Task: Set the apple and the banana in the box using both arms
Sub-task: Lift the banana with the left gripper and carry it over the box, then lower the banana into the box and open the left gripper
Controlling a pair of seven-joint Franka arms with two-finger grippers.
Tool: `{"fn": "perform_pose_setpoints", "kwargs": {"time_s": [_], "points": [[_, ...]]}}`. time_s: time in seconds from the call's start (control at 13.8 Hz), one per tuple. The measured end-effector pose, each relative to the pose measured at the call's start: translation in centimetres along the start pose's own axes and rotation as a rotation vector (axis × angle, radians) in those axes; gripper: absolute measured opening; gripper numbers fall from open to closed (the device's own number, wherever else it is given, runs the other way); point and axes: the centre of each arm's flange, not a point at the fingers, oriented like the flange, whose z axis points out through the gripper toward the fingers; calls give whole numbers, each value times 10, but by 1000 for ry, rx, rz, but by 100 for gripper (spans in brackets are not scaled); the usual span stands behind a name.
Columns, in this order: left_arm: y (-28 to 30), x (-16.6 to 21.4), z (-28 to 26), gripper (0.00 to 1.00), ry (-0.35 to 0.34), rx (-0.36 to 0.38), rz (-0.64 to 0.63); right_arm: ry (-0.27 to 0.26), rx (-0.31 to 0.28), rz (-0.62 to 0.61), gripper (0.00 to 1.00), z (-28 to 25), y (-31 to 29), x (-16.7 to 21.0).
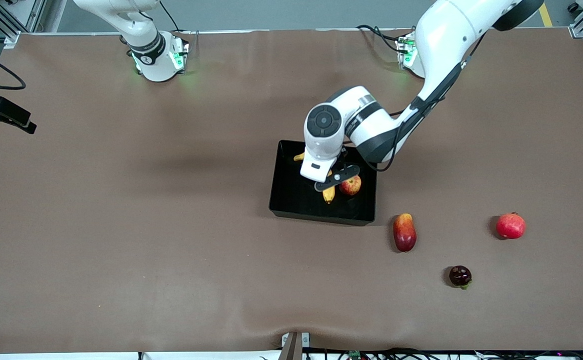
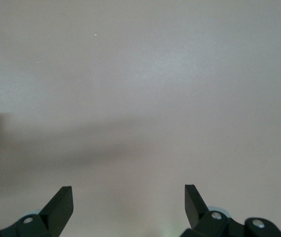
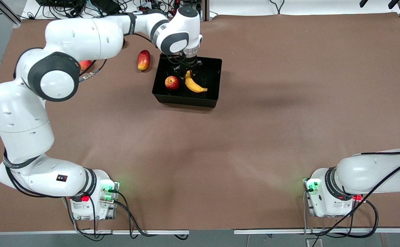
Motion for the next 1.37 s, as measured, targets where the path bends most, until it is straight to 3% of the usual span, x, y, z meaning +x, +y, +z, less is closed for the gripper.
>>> {"fn": "perform_pose_setpoints", "kwargs": {"time_s": [0.36,0.87,0.94,1.16,1.37], "points": [[18,-6,26,38,-27,-75,14,-6,0,0,100,1,0,-1],[23,7,83,38,-53,-99,13,-7,0,-1,100,1,0,-1],[23,7,83,43,-49,-98,13,-7,-1,-2,100,1,-1,-1],[26,17,82,73,-20,-105,1,-8,-1,-7,100,1,-4,-1],[20,55,33,100,29,-111,-41,-8,-1,-8,100,1,-4,-1]]}}
